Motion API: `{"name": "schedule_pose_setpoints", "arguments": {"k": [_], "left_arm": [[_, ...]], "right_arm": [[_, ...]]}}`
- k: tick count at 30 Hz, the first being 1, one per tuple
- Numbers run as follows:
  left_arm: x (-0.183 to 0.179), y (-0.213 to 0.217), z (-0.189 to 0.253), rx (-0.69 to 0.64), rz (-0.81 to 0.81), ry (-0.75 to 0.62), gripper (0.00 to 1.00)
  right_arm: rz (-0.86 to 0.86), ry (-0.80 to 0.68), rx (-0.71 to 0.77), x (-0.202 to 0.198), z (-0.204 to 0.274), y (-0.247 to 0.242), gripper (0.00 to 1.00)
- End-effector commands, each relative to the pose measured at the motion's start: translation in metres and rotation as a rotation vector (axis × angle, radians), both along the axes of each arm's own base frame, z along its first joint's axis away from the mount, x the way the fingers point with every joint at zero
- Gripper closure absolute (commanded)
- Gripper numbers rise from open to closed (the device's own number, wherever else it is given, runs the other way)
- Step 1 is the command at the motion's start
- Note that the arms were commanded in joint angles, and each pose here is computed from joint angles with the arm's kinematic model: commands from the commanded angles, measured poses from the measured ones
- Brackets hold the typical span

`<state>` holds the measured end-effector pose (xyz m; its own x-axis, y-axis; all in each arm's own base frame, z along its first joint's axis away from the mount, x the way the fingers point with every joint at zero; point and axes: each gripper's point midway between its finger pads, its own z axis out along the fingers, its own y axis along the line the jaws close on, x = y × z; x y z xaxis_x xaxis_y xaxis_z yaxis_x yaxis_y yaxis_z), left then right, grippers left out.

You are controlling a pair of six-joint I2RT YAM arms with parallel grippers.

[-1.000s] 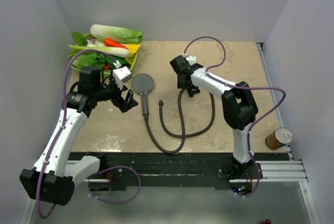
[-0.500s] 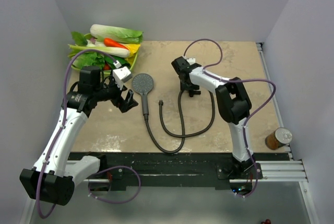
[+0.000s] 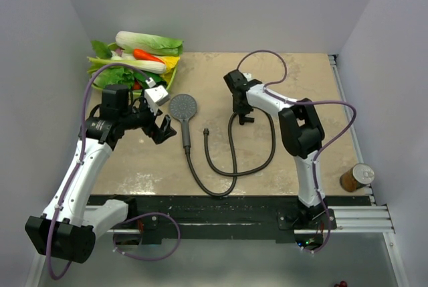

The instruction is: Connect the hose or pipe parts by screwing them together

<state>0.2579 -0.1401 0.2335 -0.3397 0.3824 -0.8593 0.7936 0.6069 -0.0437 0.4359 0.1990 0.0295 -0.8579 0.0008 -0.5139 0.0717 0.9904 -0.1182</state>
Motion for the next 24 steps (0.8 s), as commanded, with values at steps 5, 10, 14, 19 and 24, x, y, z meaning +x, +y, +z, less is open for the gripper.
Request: {"name": "schedule_pose_setpoints", "arguments": {"k": [5,10,14,19,24], "left_arm": [[0.008,-0.009,0.012,-0.032,-0.047,-0.064,0.01],[0.0,-0.023,0.004,-0.092,-0.138,-0.037,0.01],[-0.005,-0.029,-0.002,-0.124,-0.172,-0.045,0.01],[-0.01,-0.028,-0.004,-0.125,-0.184,-0.151,0.01],[-0.019,-0.031,0.013,-0.155,-0.226,-0.343,0.01]], "right_arm": [[0.187,-0.076,0.641,-0.035,0.1,0.09,1.0],[0.21,-0.07,1.042,-0.09,0.15,0.115,1.0],[0.218,-0.178,1.432,-0.106,0.212,0.129,1.0],[0.104,-0.179,1.823,-0.126,0.26,0.137,1.0],[0.13,-0.142,1.965,-0.149,0.296,0.172,1.0]]}}
